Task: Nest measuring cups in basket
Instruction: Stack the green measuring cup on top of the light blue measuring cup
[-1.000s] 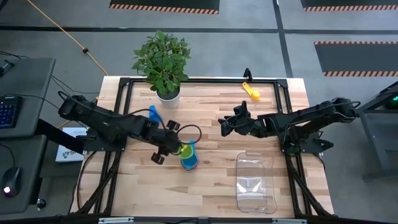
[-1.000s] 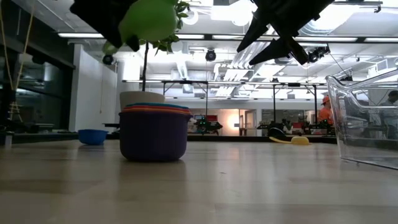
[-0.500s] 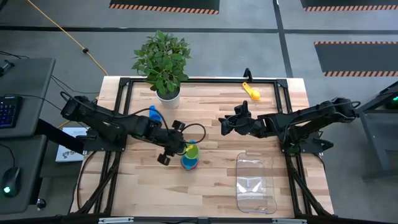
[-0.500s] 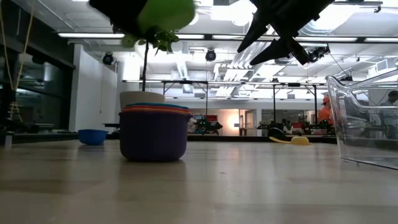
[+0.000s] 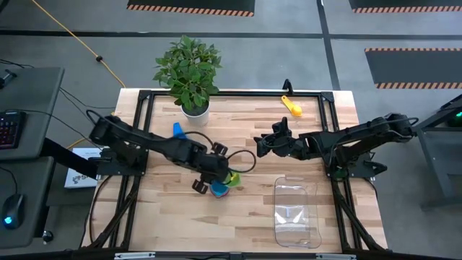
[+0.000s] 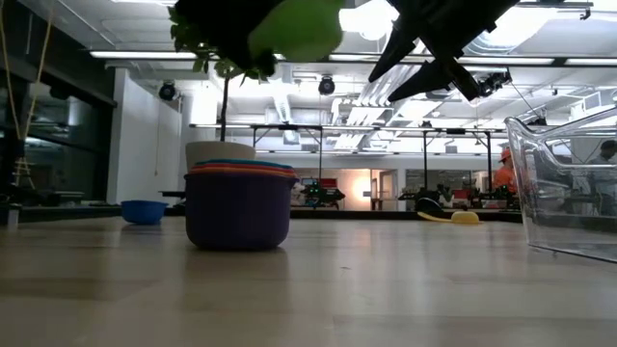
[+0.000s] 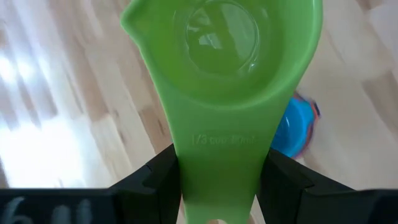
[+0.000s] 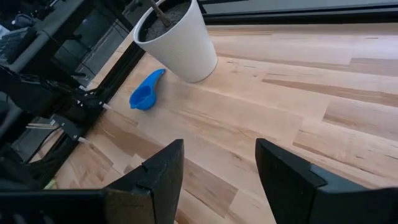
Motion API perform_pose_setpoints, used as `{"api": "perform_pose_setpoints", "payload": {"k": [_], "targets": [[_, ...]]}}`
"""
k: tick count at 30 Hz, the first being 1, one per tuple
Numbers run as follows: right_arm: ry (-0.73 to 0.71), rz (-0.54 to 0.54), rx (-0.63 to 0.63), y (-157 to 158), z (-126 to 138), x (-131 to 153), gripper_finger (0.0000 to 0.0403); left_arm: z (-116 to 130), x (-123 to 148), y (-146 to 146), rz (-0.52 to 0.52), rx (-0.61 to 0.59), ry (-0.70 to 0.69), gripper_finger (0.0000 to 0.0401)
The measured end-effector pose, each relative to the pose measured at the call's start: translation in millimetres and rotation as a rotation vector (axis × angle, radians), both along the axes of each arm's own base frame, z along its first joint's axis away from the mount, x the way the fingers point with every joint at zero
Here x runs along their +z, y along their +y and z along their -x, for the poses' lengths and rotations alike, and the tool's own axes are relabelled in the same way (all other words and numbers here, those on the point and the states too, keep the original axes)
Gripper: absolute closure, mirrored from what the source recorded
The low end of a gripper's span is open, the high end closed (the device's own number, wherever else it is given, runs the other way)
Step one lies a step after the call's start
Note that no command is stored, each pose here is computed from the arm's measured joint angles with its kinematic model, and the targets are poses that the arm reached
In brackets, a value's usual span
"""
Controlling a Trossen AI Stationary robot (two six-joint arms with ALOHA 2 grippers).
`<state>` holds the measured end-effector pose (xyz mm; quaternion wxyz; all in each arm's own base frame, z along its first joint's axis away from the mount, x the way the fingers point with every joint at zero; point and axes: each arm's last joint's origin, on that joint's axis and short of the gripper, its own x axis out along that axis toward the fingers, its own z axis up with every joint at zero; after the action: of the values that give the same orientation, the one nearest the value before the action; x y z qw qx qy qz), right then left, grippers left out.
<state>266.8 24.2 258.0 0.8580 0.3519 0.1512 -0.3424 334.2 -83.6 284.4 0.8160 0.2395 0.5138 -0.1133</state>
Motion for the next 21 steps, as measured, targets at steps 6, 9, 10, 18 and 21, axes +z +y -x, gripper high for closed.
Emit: {"api": "perform_pose_setpoints", "payload": {"k": [6,9,10,18,21], "targets": [[0.013,0.001,0.001,-0.1,0.7,-1.0,0.0213,5.4,-11.5,-2.4,-0.033,-0.037,0.113,0.0245],[0.013,0.001,0.001,-0.1,0.7,-1.0,0.0213,4.7,-10.6,-2.6,-0.030,-0.038,0.101,0.0245],[0.014,0.001,0.002,0.0,0.8,-1.0,0.0213,4.5,-10.4,-2.8,-0.026,-0.040,0.100,0.0245],[0.025,-0.003,0.008,0.1,1.3,-1.8,0.0213,7.7,-11.6,-3.4,0.015,-0.062,0.143,0.0245],[0.024,-0.006,0.008,0.1,1.3,-1.9,0.0213,7.8,-11.7,-4.0,0.033,-0.068,0.148,0.0245]]}}
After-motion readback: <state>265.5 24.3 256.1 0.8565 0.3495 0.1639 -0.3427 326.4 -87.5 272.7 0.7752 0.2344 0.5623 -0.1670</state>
